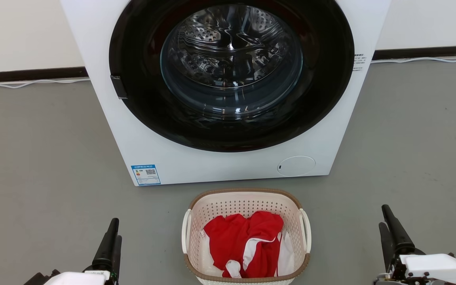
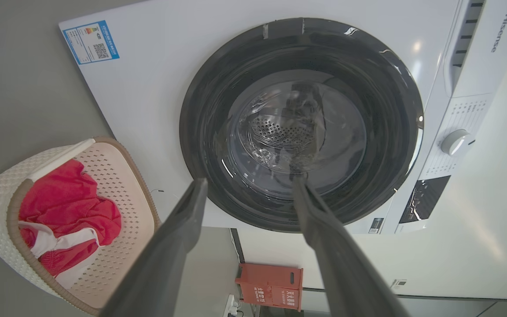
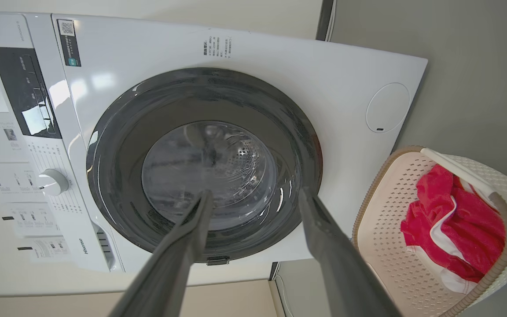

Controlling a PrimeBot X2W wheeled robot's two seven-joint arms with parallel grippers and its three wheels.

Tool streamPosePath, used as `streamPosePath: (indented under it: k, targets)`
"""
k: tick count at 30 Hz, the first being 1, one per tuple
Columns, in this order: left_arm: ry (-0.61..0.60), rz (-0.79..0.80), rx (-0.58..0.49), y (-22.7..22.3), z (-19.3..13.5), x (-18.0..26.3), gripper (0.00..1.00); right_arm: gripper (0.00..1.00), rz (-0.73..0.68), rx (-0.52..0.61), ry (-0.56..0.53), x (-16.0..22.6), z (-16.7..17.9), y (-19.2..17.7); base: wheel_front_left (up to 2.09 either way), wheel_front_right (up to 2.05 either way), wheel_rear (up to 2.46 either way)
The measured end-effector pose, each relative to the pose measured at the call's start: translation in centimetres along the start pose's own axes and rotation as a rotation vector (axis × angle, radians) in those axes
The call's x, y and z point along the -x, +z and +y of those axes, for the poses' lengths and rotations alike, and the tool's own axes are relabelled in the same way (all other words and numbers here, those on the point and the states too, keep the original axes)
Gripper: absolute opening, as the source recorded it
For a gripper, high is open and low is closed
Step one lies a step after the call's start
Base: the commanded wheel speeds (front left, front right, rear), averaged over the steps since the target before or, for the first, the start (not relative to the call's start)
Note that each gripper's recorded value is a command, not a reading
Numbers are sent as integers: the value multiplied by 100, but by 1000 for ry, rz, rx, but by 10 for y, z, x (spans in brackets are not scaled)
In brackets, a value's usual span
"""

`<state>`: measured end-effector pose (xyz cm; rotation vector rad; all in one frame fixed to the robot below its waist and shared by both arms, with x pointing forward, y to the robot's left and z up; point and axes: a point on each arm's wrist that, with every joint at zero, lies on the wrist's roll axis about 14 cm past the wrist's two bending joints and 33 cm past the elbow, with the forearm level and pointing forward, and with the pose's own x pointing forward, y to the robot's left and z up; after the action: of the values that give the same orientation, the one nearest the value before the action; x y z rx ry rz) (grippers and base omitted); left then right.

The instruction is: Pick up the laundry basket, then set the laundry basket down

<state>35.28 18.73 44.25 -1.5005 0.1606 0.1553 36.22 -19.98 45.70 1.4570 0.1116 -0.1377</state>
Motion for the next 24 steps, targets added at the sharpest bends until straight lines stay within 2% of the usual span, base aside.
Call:
streamPosePath:
  k: [11, 24]
  targets:
    - [2, -21, -129, 3, -2, 2, 100, 100, 1, 194, 16, -1, 6, -2, 0, 0, 0]
    - [19, -38, -359, 5, -2, 2, 100, 100, 5, 463, 33, -2, 11, -3, 0, 0, 0]
